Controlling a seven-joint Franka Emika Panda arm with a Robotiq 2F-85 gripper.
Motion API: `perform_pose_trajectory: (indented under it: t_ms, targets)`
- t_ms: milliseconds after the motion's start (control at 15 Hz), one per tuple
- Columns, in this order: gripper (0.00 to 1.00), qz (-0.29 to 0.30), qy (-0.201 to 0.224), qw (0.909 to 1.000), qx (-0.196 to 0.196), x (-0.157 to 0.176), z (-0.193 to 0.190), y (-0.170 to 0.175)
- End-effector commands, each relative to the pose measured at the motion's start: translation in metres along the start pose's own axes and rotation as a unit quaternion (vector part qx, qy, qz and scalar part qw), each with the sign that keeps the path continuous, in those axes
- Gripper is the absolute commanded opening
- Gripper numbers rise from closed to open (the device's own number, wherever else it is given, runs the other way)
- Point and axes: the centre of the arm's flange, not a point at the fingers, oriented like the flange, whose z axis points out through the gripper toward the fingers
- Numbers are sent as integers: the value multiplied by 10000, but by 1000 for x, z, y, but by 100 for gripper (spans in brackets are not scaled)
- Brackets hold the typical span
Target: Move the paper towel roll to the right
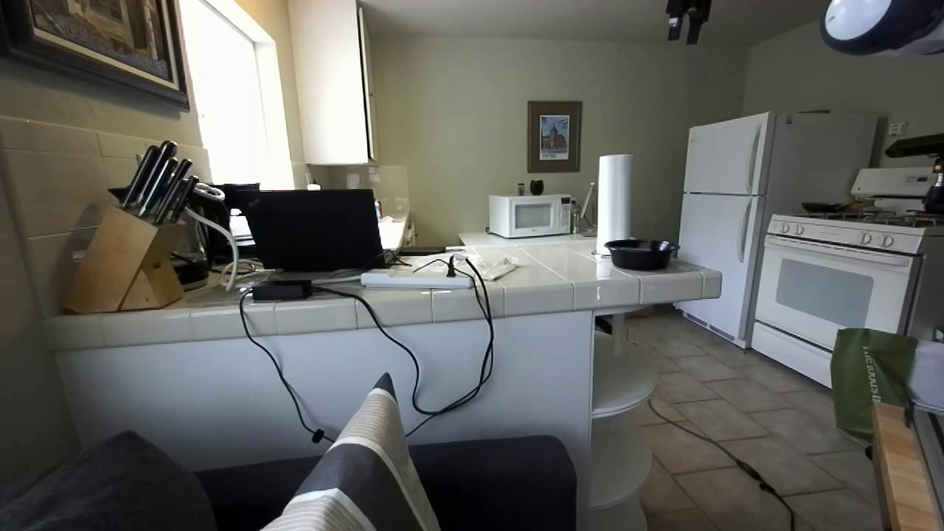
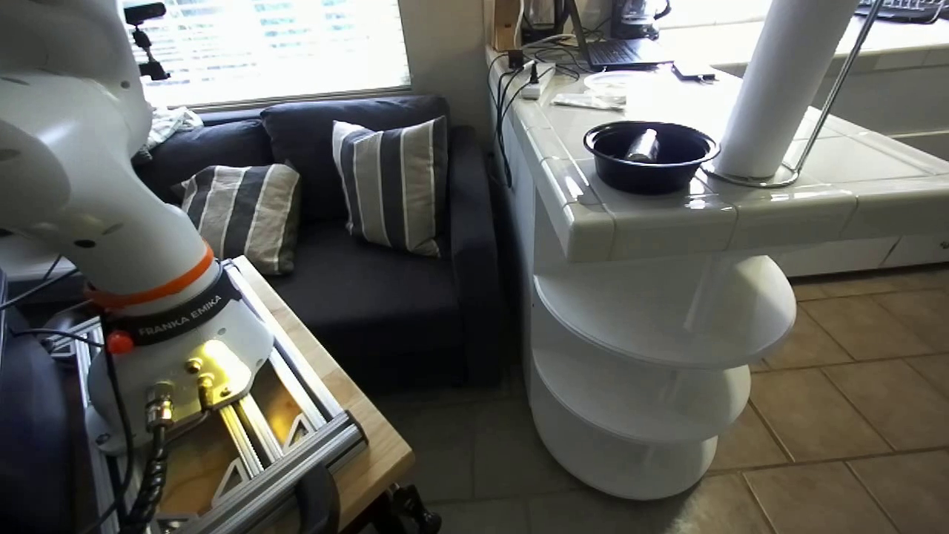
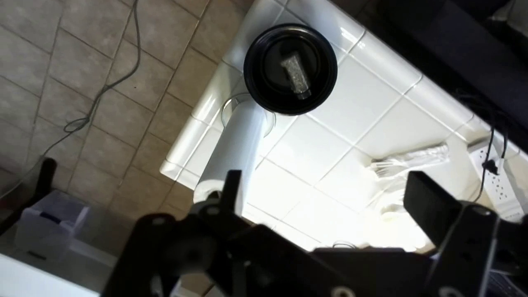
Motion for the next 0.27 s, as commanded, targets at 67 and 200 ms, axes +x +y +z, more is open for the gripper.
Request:
perform_pose_trajectory:
  t_ms: [67, 200]
  targets:
    - [100, 85, 102, 9999, -16, -2, -9, -8]
    - [100, 113, 105, 9999, -20, -1, -9, -6]
